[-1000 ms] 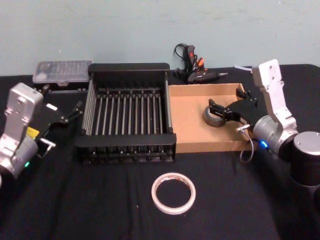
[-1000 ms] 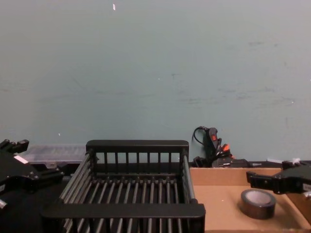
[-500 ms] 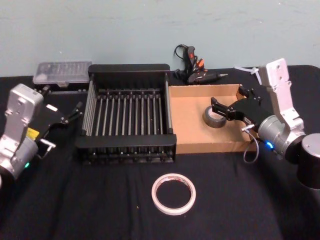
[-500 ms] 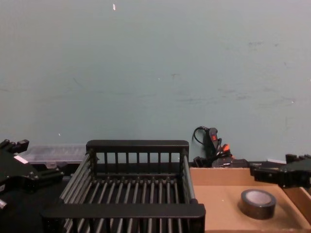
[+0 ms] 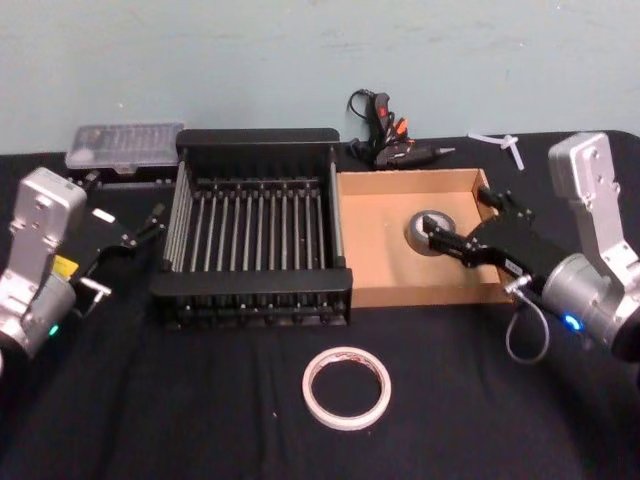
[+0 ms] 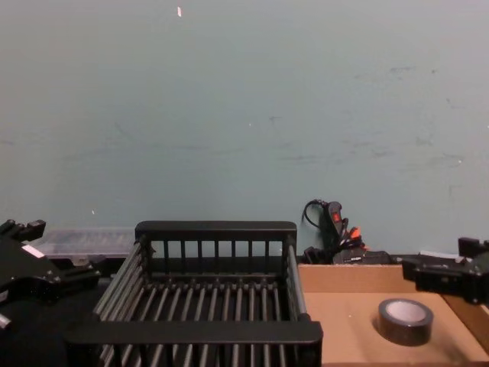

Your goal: Pick up the white tape and place it into the black box , Pick up the silver tape and place it into the brown box.

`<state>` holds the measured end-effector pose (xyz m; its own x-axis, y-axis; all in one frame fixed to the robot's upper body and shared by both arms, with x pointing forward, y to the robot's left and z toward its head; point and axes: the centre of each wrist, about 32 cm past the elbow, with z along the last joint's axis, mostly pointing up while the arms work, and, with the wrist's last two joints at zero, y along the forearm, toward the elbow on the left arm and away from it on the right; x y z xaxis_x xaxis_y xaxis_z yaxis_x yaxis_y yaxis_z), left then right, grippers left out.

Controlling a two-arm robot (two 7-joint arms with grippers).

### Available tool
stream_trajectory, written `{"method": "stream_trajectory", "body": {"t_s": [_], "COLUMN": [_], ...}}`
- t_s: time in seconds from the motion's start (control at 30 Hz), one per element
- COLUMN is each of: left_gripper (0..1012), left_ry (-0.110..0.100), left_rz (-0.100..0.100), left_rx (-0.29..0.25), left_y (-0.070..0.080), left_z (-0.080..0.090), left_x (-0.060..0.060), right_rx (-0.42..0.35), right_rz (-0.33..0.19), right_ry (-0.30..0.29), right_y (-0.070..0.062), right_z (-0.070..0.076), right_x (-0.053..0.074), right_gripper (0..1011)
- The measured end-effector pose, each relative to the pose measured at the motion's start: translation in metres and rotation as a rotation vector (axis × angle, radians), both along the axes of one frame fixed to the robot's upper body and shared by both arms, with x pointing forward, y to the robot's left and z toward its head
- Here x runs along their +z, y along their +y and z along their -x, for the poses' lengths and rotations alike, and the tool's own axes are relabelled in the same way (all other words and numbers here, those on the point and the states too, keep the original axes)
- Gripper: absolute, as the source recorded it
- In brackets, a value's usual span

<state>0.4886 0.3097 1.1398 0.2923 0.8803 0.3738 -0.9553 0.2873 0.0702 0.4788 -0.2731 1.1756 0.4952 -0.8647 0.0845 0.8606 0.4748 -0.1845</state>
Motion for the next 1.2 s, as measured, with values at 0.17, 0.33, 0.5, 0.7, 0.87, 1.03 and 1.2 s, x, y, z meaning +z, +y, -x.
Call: {"method": "stream_trajectory", "body": {"t_s": [0.17, 0.33, 0.5, 0.7, 0.87, 1.03, 1.2], "left_gripper": [1001, 1001, 1001, 1001, 1001, 1001, 1002], "left_ry": [0.0, 0.0, 0.0, 0.0, 0.0, 0.0, 0.0], "left_rz": [0.0, 0.0, 0.0, 0.0, 0.0, 0.0, 0.0], "left_rx": [0.0, 0.0, 0.0, 0.0, 0.0, 0.0, 0.0], "left_y": [0.0, 0.0, 0.0, 0.0, 0.0, 0.0, 0.0], "left_z": [0.0, 0.0, 0.0, 0.0, 0.0, 0.0, 0.0], "left_x": [0.0, 0.0, 0.0, 0.0, 0.0, 0.0, 0.0], "right_rx": [0.055, 0.101, 0.156, 0.201, 0.221, 0.242, 0.259], "right_rz": [0.002, 0.008, 0.029, 0.063, 0.089, 0.11, 0.127], "right_ry": [0.006, 0.023, 0.055, 0.075, 0.081, 0.083, 0.083], "right_y": [-0.001, 0.0, 0.004, 0.01, 0.016, 0.023, 0.029], "right_z": [0.016, 0.031, 0.048, 0.06, 0.065, 0.068, 0.07], "right_x": [0.002, 0.001, -0.005, -0.014, -0.019, -0.024, -0.03], "right_gripper": [1002, 1002, 1002, 1002, 1002, 1002, 1002]}}
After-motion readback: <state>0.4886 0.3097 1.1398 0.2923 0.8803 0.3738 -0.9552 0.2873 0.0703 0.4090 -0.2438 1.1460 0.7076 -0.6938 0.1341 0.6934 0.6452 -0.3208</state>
